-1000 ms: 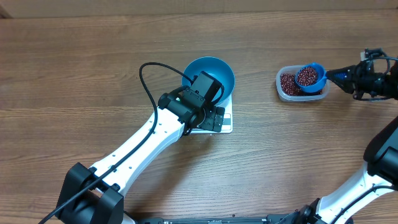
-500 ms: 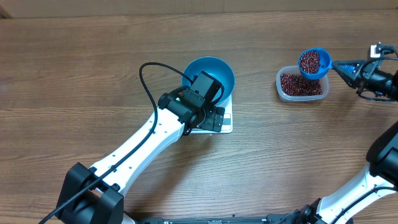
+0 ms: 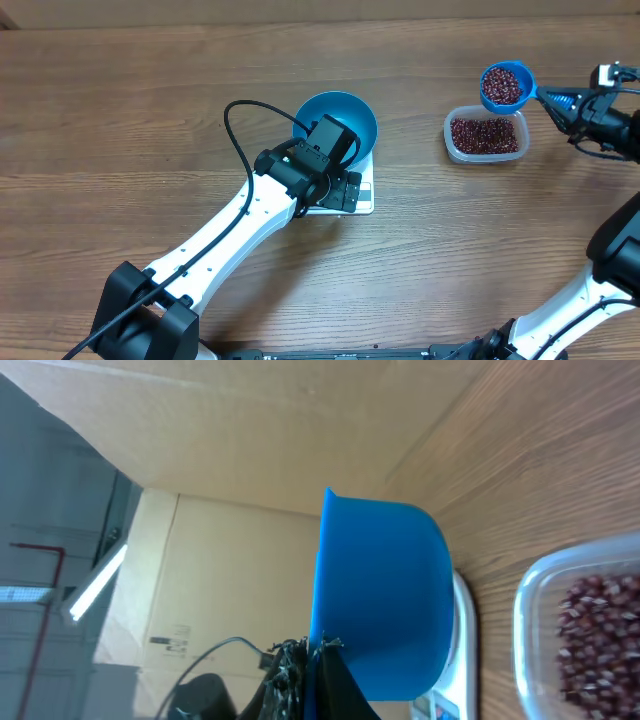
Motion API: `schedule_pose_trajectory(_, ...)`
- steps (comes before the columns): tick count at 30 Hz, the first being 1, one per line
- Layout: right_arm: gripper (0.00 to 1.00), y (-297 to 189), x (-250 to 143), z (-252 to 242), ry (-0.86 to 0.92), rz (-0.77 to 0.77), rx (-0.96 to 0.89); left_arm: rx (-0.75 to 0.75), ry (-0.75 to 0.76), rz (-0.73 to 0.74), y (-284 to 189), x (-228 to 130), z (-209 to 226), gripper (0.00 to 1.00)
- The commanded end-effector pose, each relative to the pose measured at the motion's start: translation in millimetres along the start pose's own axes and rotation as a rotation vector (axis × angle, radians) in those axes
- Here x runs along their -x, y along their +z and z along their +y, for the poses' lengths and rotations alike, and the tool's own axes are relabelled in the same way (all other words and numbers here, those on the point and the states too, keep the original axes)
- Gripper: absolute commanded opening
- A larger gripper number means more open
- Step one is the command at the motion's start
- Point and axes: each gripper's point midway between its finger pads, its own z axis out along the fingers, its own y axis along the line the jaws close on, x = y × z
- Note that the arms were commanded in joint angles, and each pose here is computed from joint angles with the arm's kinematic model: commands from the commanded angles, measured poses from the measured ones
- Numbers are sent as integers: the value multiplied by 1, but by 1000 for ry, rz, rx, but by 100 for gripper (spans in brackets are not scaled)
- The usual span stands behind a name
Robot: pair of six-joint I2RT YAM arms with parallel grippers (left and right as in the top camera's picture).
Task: Scoop item into bowl and weigh 150g on scale
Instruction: 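Lift the bean-filled blue scoop up out of the tub, then swing the right gripper's scoop over the teal bowl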
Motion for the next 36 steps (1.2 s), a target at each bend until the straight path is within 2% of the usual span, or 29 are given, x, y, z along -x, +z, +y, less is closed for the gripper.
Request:
schedule_pose_trajectory(1,4,18,0,19,35,37,75,2,13,12,4,-3,-1,100)
schedule_pose_trajectory(4,4,34,-2,27,27,82,44,2,13,12,4,-3,-1,100)
schedule_pose_trajectory(9,4,73,-4,44,-23,164,-140,2,13,12,4,-3,-1,100)
schedule_pose_trajectory(15,4,112,-10,103,-164,221,-134,2,13,12,4,-3,-1,100)
schedule_pose_trajectory(18,4,132,-20,116,-226,257,-144,2,13,12,4,-3,-1,99)
schedule_pose_trajectory(31,4,208,-76,82,-389,384,-437,2,13,12,4,-3,-1,100)
schedule_pose_trajectory(36,4,232,-102,75,-593,472,-487,2,13,12,4,-3,-1,100)
